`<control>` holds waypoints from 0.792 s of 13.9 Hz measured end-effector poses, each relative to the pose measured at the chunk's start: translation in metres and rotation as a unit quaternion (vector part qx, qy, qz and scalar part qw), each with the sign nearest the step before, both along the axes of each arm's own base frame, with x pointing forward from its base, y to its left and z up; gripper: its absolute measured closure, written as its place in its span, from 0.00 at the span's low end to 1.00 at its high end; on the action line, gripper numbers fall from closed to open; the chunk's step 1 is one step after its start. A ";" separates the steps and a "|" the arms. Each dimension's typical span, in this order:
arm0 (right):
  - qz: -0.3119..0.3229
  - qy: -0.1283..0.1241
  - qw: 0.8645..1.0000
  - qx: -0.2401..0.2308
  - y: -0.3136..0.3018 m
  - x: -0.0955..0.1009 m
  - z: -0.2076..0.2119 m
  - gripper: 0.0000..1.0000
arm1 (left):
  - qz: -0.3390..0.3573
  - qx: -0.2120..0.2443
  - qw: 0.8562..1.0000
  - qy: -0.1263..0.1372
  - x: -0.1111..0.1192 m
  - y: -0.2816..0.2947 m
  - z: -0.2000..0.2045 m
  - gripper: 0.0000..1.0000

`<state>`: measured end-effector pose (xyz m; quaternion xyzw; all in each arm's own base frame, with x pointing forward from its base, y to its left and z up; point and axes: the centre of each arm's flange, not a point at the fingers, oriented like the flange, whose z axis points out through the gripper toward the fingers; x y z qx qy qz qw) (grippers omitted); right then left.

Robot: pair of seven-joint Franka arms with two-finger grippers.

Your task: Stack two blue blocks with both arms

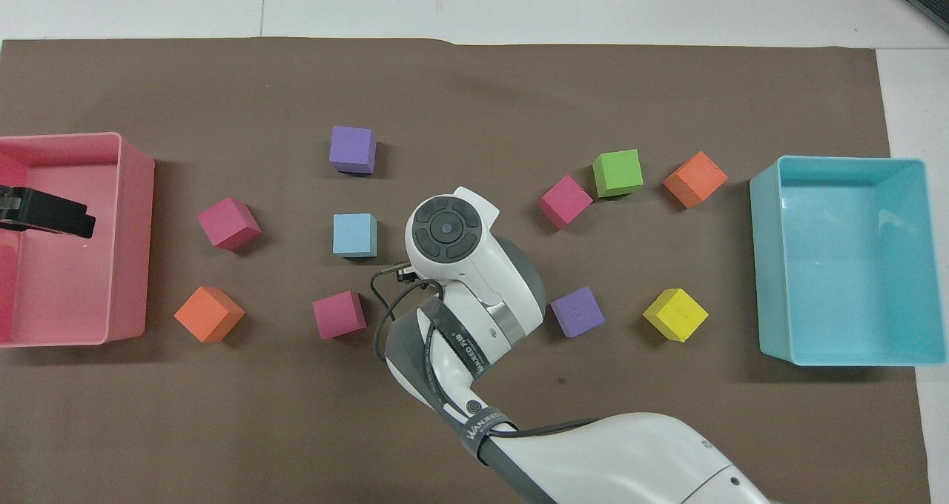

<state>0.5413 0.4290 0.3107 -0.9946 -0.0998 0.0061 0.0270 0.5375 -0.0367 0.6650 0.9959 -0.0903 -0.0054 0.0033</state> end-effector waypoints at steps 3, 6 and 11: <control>0.001 -0.001 1.000 0.000 0.000 -0.002 -0.003 0.39 | 0.000 0.000 1.000 0.001 0.000 0.000 0.000 0.00; 0.007 -0.002 1.000 0.001 0.006 -0.008 -0.007 0.06 | -0.001 0.000 1.000 0.001 0.000 -0.001 0.000 0.00; -0.003 -0.017 1.000 0.010 -0.004 0.002 0.018 0.00 | -0.008 0.001 1.000 0.006 -0.002 -0.008 -0.001 0.00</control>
